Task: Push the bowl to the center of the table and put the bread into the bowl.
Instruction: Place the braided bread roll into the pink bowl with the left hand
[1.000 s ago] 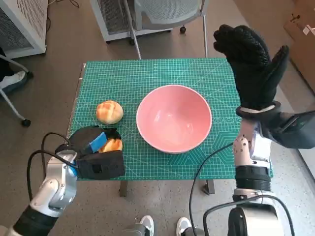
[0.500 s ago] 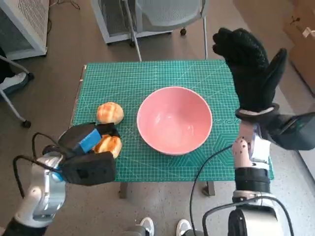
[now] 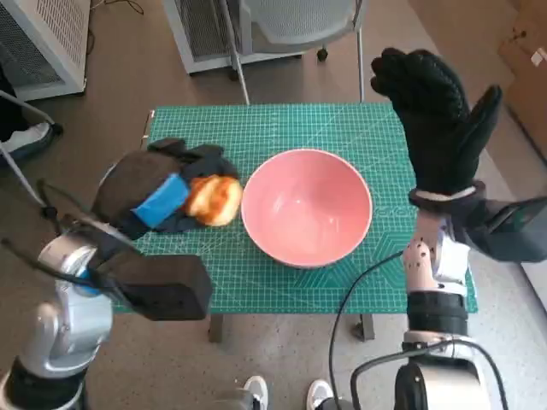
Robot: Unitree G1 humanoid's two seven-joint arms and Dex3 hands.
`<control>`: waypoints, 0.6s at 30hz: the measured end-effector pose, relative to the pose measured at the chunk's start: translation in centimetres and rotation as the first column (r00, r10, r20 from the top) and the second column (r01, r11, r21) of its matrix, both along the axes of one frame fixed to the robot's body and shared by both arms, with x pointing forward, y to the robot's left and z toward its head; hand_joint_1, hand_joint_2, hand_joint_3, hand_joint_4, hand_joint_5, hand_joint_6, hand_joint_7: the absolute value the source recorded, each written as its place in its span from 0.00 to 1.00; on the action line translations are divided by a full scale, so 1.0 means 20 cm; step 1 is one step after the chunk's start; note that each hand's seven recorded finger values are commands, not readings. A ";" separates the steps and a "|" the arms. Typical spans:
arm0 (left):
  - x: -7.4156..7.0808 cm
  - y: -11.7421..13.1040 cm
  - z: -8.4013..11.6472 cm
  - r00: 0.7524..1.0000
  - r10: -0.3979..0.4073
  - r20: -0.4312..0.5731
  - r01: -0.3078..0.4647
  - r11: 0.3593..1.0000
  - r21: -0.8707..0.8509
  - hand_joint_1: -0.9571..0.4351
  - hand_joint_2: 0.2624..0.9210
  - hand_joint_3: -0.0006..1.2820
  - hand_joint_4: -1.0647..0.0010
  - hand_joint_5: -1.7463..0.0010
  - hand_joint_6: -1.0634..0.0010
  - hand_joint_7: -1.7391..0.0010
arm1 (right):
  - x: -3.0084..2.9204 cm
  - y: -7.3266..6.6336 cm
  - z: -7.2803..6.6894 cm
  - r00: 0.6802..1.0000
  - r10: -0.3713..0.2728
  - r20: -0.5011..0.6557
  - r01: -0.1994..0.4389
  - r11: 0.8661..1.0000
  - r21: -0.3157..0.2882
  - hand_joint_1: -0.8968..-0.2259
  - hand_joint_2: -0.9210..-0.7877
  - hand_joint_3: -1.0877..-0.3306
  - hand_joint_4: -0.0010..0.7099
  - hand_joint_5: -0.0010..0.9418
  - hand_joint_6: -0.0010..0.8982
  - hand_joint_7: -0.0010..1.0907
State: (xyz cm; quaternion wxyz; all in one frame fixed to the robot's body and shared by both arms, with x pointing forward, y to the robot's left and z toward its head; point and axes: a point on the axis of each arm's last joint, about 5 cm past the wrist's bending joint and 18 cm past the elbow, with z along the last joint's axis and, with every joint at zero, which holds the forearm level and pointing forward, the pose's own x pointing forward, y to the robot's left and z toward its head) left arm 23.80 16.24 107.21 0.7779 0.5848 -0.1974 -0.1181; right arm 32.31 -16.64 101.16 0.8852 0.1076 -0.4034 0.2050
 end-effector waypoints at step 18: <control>0.26 -0.35 -0.11 0.964 -0.225 -0.142 0.233 0.971 0.044 0.69 1.00 0.01 0.27 0.37 0.38 0.37 | -0.040 -0.04 -0.03 0.999 -0.031 0.014 0.031 0.999 -0.009 0.44 0.00 0.69 0.46 0.00 0.45 0.00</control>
